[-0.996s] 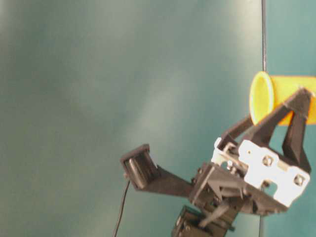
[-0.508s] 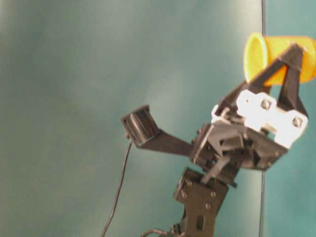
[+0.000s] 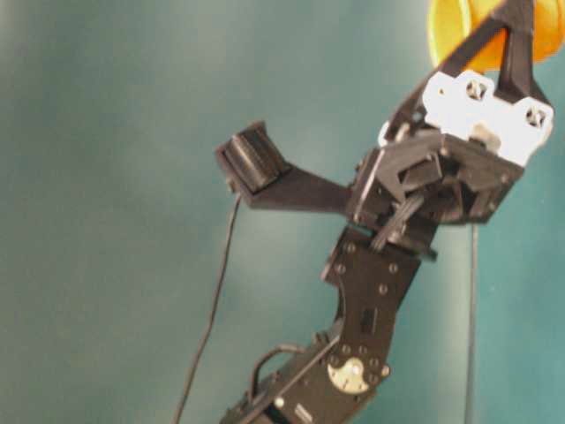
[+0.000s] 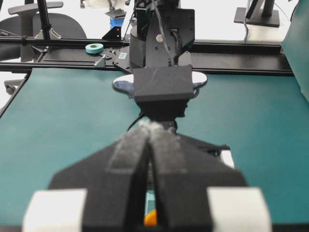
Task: Move the cup to the right with left arm.
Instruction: 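Lift and carry the orange cup rightward past the tape square, then hold the orange cup raised near the right gripper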
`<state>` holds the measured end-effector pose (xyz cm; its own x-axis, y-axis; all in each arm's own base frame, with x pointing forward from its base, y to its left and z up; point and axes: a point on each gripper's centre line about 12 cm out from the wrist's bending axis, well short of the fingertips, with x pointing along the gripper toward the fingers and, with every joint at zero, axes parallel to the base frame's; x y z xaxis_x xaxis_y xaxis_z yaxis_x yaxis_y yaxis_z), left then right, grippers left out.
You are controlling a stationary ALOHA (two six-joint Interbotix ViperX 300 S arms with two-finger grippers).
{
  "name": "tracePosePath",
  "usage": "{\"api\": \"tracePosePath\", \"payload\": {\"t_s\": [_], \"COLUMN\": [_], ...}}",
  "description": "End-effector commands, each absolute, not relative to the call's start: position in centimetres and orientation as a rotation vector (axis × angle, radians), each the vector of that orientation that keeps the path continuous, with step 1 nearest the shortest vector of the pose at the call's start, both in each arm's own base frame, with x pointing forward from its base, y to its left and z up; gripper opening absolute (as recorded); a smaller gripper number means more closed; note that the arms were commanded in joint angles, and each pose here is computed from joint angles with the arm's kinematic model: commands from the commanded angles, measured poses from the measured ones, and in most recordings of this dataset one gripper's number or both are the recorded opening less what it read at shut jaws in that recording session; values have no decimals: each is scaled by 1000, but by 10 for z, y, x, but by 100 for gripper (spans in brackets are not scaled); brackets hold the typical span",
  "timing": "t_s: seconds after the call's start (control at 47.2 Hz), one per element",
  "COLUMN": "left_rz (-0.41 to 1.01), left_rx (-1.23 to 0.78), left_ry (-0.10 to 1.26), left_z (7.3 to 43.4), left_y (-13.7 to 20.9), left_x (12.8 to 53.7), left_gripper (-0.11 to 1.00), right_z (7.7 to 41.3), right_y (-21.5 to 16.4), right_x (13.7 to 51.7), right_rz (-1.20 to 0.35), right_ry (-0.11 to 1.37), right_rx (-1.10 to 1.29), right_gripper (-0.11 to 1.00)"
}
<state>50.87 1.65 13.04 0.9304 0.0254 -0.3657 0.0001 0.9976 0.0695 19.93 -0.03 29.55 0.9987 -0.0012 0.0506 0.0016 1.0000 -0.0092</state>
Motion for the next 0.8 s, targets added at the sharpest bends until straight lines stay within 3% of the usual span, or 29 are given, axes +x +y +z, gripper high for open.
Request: {"api": "tracePosePath", "payload": {"t_s": [0.0, 0.784], "left_rz": [14, 13], "left_rx": [70, 70], "left_ry": [329, 421], "left_z": [151, 141], "left_y": [17, 18], "left_x": [520, 553], "left_gripper": [64, 64], "right_z": [308, 308], "right_y": [-1, 0], "right_x": [201, 201], "right_rz": [-3, -3], "right_ry": [-80, -80], "right_rx": [-9, -14], "right_gripper": [0, 0]}}
